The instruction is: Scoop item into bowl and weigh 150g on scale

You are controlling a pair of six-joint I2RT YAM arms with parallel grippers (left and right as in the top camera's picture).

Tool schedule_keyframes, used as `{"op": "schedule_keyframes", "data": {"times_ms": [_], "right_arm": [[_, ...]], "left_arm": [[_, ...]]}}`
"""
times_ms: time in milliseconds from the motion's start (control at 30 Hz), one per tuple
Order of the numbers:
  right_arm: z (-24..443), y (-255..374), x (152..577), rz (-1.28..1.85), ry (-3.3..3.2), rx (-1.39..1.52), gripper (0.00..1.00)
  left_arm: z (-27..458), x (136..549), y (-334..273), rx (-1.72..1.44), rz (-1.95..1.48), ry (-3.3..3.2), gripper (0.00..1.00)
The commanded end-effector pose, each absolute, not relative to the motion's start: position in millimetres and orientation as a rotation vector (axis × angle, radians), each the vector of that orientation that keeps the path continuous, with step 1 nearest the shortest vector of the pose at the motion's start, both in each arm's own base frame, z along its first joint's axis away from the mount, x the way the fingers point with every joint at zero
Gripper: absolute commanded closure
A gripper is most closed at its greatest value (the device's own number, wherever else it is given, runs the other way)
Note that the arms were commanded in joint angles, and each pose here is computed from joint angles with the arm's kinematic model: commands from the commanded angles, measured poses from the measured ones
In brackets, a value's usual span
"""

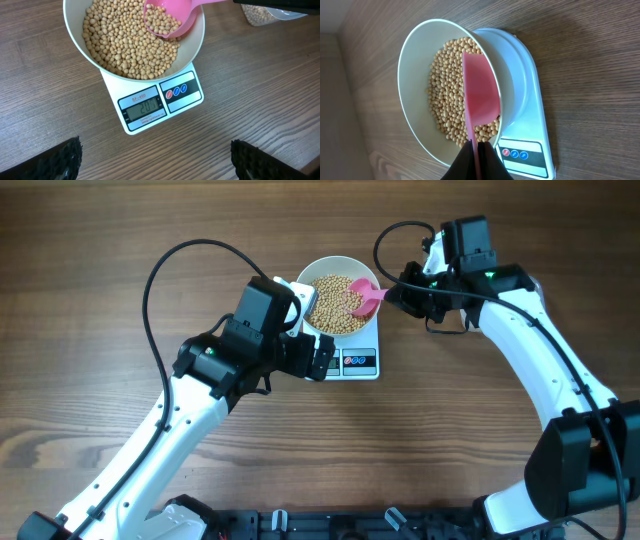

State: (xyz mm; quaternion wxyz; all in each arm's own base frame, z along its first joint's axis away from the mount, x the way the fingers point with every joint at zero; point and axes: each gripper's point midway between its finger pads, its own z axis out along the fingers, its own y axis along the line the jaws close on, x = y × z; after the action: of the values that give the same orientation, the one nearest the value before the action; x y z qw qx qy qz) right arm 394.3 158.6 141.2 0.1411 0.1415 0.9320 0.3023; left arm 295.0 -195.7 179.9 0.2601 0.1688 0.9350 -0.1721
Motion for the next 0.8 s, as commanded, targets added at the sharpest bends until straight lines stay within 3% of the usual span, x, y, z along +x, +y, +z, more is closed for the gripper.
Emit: {"op": "schedule_keyframes", "data": {"times_ms": [0, 767], "right_arm": [[137.1, 153.2, 401.3, 0.819, 2.685, 0.423, 0.96], [137.7, 150.9, 405.5, 0.79, 2.668, 0.389, 0.96]], "left_arm": [[187.1, 299.6, -194.1, 0.437, -0.465, 2.514, 0.0], [187.1, 299.6, -194.2, 0.437, -0.465, 2.514, 0.0]]}}
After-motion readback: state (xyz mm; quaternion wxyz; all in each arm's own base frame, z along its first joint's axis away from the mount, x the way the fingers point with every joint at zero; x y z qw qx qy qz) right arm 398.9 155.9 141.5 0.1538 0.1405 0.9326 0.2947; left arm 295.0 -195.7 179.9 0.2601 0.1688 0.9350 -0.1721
